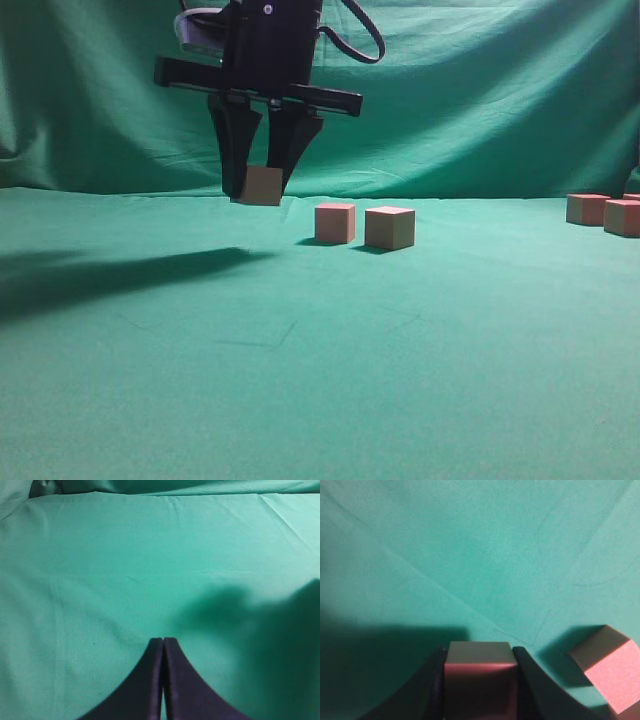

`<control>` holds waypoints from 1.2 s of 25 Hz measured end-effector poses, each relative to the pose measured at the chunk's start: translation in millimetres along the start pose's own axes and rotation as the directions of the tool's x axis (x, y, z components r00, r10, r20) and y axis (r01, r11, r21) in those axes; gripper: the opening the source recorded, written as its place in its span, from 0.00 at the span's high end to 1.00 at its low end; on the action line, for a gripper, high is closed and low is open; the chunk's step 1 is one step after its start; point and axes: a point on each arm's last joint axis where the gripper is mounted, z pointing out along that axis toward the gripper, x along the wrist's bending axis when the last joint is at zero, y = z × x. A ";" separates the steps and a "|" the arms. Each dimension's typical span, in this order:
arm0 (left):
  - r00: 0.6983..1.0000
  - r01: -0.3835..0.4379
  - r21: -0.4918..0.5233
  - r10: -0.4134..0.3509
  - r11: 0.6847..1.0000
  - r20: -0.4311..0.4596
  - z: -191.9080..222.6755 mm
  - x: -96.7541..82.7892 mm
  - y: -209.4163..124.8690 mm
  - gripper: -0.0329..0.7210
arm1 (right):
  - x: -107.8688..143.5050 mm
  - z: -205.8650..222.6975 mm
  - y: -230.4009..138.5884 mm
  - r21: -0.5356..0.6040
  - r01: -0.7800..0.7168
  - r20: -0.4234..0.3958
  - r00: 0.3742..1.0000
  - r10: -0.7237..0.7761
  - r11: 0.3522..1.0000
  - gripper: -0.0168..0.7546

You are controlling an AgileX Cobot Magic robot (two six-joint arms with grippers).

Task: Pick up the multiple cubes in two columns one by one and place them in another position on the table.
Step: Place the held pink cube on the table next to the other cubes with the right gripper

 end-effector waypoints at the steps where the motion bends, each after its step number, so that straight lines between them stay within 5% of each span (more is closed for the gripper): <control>1: 1.000 0.000 0.000 0.000 1.000 0.000 0.0 0.0 0.0 0.96 | -0.1 1.8 0.1 0.003 0.000 0.000 1.000 0.000 1.000 0.63; 30: 1.000 0.000 0.000 0.000 1.000 0.000 0.0 0.0 0.0 0.96 | -8.2 26.6 8.2 -0.066 -0.085 0.077 0.993 0.090 0.994 0.63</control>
